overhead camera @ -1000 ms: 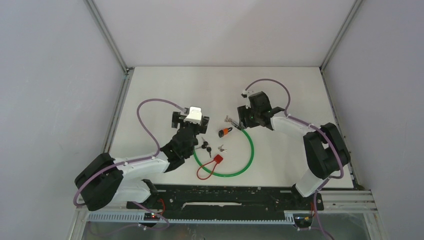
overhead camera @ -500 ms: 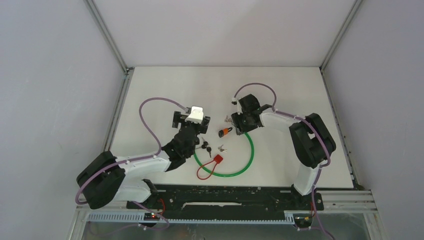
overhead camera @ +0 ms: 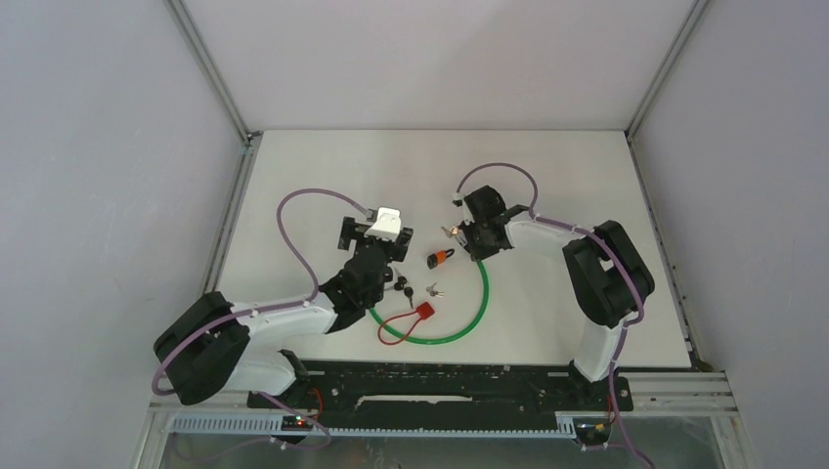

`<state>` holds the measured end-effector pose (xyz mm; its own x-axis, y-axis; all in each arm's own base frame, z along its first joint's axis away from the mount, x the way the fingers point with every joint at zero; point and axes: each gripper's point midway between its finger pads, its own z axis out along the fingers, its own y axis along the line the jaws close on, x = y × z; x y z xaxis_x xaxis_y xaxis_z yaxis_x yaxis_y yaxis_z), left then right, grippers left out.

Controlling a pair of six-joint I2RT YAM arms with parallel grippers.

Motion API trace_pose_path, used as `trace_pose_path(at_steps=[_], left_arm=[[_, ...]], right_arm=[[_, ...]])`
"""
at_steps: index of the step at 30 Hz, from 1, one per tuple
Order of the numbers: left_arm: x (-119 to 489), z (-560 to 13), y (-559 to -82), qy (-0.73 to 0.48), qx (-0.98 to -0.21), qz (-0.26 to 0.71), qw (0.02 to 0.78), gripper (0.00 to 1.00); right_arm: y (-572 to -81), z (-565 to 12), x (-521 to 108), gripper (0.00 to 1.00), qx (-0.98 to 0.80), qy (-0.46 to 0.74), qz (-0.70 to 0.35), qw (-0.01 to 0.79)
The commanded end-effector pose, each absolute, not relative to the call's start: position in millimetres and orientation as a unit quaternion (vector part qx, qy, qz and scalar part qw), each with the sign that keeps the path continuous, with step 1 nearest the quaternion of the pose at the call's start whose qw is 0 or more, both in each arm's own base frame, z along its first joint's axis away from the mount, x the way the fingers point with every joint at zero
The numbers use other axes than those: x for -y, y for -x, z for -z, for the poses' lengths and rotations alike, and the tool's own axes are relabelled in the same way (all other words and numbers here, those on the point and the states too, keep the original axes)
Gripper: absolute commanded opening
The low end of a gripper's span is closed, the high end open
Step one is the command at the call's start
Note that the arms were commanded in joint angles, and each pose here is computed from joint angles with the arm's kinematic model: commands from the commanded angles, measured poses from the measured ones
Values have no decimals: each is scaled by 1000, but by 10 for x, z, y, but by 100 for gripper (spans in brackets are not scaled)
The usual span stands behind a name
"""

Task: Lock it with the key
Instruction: Pick up the lock from the center of the board.

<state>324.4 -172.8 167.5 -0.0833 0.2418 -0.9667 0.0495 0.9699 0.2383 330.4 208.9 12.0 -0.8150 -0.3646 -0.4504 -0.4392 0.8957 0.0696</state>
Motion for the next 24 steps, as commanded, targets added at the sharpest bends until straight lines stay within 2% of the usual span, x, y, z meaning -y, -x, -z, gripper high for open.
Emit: trace_pose_path(at_steps=[1,13,19,24], left_arm=[[1844,-1908,-3322,-89,-719,-59,686,100],[1807,-1920,-3332,-67,-720,-61,688,100],[1706,-1981,-3325,-38,-721,-76,688,100],[1714,-2077,-3223,-29,-716,-23,697,100]], right_arm=[[-3499,-336,-2135,0,-934,210,-53,283],[-3534,-1108,-2049,0,-864,164,-98,467],[-3481,-1289,-2088,0,-837,162,-120,509],[-3390,-1385,-2151,0,-810,173,-141,542]])
